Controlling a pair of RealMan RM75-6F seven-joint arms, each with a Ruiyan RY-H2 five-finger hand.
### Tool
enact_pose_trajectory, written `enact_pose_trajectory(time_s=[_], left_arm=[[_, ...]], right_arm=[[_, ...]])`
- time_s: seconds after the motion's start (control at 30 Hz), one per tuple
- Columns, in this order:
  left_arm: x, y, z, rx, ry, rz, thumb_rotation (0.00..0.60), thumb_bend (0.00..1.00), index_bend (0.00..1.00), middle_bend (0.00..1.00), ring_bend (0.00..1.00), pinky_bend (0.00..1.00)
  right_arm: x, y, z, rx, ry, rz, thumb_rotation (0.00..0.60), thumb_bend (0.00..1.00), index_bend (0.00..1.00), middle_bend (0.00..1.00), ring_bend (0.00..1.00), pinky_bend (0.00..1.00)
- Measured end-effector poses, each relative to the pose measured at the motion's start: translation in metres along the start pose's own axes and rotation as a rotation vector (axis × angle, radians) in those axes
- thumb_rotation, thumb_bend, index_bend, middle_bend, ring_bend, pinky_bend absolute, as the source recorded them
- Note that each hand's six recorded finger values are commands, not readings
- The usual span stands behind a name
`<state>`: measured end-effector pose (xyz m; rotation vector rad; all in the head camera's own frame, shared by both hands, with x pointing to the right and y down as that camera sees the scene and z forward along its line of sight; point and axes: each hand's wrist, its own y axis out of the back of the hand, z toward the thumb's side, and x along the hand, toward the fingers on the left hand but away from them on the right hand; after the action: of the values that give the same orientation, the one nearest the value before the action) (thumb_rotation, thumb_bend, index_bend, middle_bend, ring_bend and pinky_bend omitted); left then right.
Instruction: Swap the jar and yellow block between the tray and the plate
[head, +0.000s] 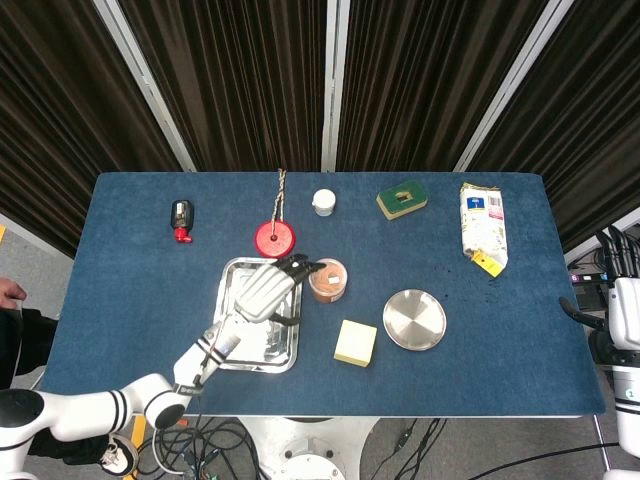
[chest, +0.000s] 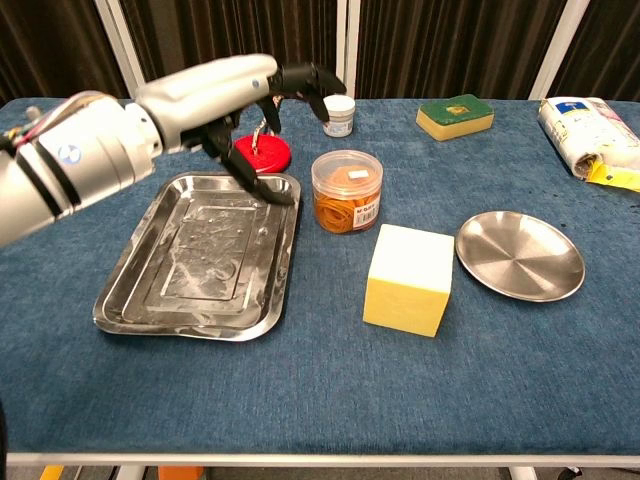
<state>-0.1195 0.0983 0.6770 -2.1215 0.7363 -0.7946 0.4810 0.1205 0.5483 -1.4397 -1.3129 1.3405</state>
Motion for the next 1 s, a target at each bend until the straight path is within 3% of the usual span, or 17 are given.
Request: enact_pose_trajectory(time_s=[0.17,0.43,0.63,1.0], left_arm=[[0.021,0.0,-0.013,-0.023,0.014,0.004,0.6,0.02,0.13,0.17,0.08,0.26],[0.056,-0.019,-0.026,-0.065,0.019,-0.037,0.6,0.01,0.12,0.11,0.02,0.21],[0.07,-0.04,-0.018,-0.147,-0.008,-0.113,0.6,0.01,0.12,0.12,0.02,0.21],[0.084,-0.063,-0.016,-0.128,-0.023,-0.199,0.6,0.03,0.14,0.16,0.04,0.25]], right_arm=[[-0.002,-0.002,0.003,0.002,0.004,0.005,0.6,0.08,0.0,0.0,0.0,0.03],[-0.004,-0.002,-0.001,0.001,-0.009,0.009,0.6,0.08,0.0,0.0,0.0,0.03],[-0.004,-0.002,-0.004,-0.001,-0.017,0.008,0.6,0.08,0.0,0.0,0.0,0.03],[0.0,0.001,-0.012,-0.002,-0.035,-0.001,0.6,0.09,0.0,0.0,0.0,0.03]])
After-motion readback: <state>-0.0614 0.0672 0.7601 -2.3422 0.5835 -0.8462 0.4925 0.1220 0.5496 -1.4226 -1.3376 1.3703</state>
